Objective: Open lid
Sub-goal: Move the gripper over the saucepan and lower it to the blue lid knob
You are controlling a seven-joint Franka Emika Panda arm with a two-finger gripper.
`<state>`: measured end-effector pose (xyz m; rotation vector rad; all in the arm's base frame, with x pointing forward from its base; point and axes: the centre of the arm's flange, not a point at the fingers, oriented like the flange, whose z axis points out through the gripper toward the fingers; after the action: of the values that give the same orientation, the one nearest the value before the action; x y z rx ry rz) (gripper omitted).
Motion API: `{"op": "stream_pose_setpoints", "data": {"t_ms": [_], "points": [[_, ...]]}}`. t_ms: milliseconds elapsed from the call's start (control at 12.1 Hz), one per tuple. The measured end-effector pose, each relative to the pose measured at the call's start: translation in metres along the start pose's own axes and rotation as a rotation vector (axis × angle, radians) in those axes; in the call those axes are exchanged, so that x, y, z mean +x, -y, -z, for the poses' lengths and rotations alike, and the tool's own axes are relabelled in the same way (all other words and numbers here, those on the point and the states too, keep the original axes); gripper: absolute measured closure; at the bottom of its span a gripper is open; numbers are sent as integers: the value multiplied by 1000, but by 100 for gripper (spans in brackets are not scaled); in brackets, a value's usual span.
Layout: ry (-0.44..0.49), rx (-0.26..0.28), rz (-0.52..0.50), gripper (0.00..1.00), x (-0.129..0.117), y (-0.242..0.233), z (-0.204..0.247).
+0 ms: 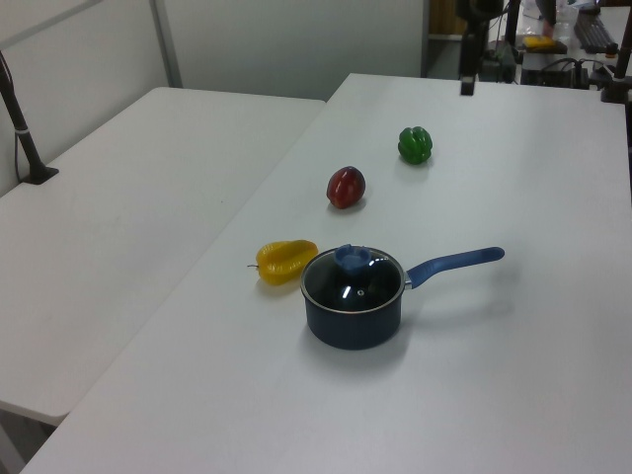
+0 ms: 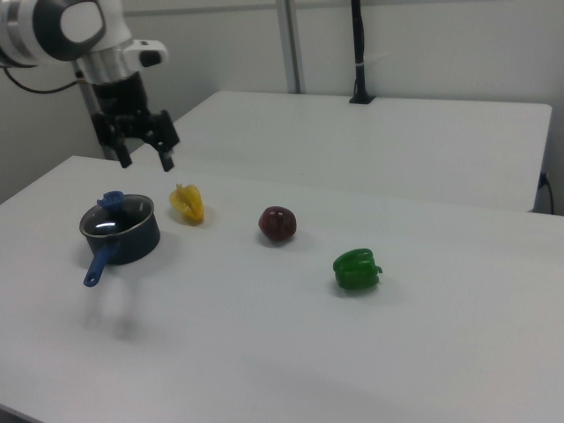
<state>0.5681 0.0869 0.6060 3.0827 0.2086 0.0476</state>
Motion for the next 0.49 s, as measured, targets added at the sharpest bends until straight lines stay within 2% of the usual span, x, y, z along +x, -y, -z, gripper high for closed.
{"op": "stream_pose_setpoints", "data": {"t_ms": [165, 330, 494], "points": [[-35, 9, -9, 0, 17, 67, -17], [-70, 25, -15, 0, 37, 132, -53], [-117, 49, -21, 0, 53, 178, -85]]}}
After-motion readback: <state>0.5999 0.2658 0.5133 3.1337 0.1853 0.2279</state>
